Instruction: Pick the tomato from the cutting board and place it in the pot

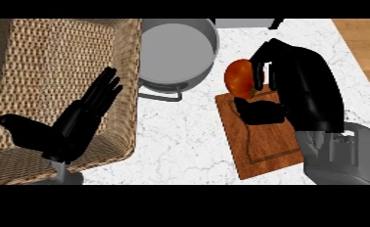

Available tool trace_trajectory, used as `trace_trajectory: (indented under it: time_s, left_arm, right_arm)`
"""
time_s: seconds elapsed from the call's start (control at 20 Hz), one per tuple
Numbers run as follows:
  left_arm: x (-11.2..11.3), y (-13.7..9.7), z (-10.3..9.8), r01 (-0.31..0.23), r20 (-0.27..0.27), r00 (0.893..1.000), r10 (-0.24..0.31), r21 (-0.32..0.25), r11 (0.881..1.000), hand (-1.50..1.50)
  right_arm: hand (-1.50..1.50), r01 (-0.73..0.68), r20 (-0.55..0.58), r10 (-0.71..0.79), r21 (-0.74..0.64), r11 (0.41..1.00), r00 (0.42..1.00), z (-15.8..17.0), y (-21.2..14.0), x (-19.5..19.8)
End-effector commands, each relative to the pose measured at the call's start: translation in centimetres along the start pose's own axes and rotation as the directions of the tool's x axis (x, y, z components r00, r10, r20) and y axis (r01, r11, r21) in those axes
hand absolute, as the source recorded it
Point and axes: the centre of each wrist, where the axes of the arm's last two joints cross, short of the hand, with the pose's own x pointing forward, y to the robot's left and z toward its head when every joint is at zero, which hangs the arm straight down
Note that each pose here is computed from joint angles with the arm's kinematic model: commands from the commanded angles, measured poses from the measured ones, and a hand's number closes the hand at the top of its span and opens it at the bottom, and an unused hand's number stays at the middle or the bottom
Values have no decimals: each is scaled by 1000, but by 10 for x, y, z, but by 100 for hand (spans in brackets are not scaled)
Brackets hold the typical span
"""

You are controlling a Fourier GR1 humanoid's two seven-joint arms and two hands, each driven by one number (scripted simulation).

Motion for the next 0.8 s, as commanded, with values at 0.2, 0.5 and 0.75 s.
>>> trace_trajectory:
  time_s: [0.2, 0.5, 0.75]
  left_arm:
    - [-46, -10, 0, -26, -183, 983, 19, -37, 999, 0]
    - [-44, -9, -5, -23, -180, 984, 16, -35, 999, 0]
    - [-39, -12, -5, -26, -170, 985, 12, -83, 996, 0]
  right_arm:
    - [150, 133, 32, -132, -43, 990, 991, -21, -44, 44]
    - [150, 170, 24, -170, -17, 985, 985, -58, -55, 76]
    - [150, 165, 6, -165, -39, 986, 986, -99, -36, 94]
